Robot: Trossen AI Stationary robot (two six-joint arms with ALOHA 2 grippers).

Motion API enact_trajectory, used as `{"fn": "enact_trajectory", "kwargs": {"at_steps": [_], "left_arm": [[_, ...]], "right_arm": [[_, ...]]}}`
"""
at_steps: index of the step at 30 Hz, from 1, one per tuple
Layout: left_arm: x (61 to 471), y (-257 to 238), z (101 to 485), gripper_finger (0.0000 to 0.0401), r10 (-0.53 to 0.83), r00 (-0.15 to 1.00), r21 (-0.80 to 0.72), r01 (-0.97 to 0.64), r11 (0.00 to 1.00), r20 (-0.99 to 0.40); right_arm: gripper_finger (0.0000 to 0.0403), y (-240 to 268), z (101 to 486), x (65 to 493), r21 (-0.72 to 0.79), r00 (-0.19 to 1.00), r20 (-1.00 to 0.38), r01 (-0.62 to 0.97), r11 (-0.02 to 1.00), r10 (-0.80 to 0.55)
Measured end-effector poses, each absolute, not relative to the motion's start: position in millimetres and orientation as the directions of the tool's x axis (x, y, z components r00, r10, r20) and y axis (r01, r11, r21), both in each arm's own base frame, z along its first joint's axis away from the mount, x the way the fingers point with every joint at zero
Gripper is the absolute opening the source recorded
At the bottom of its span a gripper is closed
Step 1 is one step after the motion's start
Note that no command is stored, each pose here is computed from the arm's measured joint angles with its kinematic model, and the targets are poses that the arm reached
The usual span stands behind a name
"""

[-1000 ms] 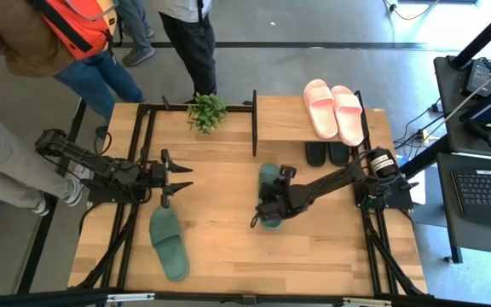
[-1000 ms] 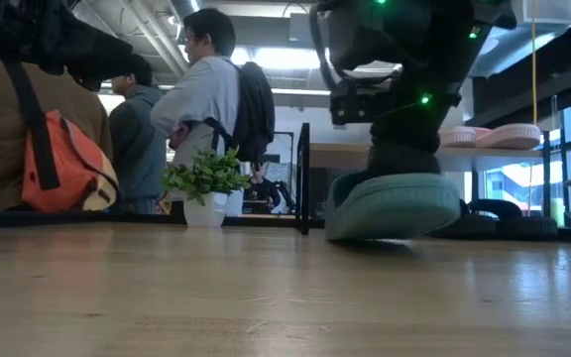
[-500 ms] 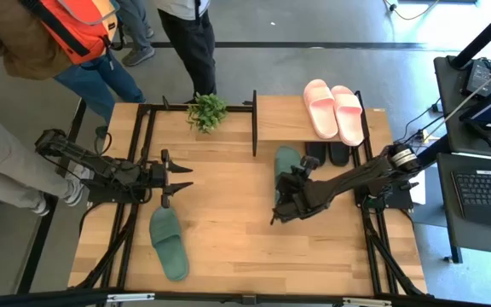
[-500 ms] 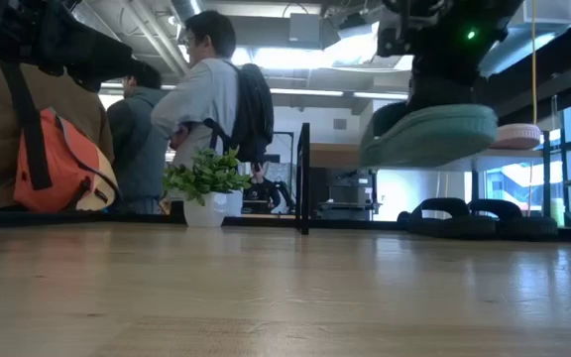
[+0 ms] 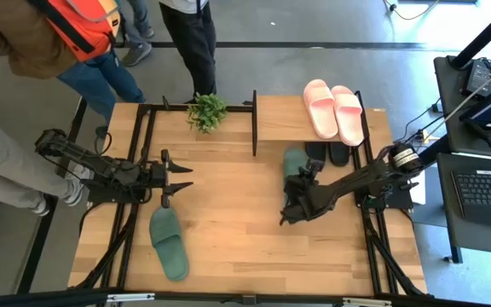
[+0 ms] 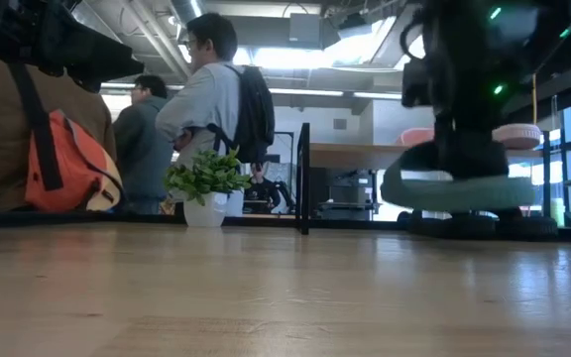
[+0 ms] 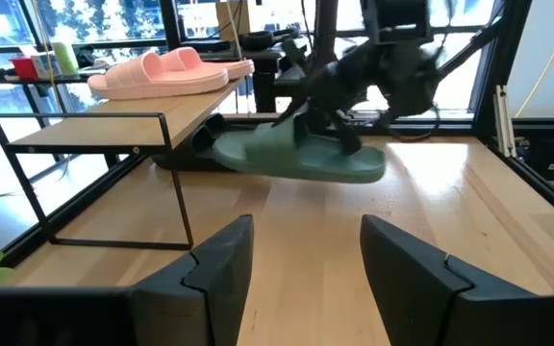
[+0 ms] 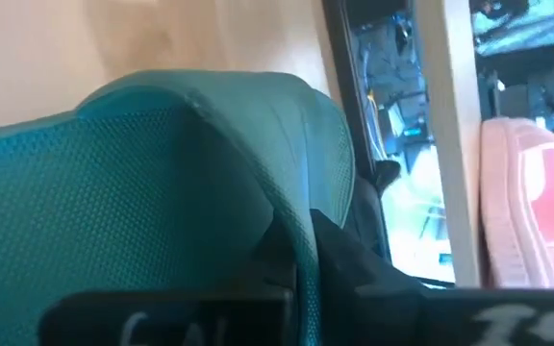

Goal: Pick and place slides into the shelf
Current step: Put the right green slide under the shelf

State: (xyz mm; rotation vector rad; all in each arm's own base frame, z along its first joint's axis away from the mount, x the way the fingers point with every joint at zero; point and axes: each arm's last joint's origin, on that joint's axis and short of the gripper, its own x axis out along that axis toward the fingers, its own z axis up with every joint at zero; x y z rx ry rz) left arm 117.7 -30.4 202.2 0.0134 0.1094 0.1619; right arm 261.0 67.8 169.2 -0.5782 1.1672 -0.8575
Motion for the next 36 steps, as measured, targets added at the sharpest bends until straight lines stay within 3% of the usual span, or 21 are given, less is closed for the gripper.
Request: {"fn": "enact_trajectory", "kwargs": {"at_steps": [26, 36], "left_arm": [[117.7, -30.3, 202.1, 0.0185, 0.162, 0.981, 0.022, -0.161, 0.987, -0.108], [117.7, -30.3, 202.1, 0.0185, 0.163, 0.981, 0.022, -0.161, 0.987, -0.109]], "right_arm": [[0.0013, -11.4, 123.4, 274.0, -0.737, 0.112, -0.642, 0.185, 0.65, -0.759], [0.0044, -17.5, 123.0, 273.6, -0.737, 0.097, -0.642, 0.195, 0.647, -0.76]]}}
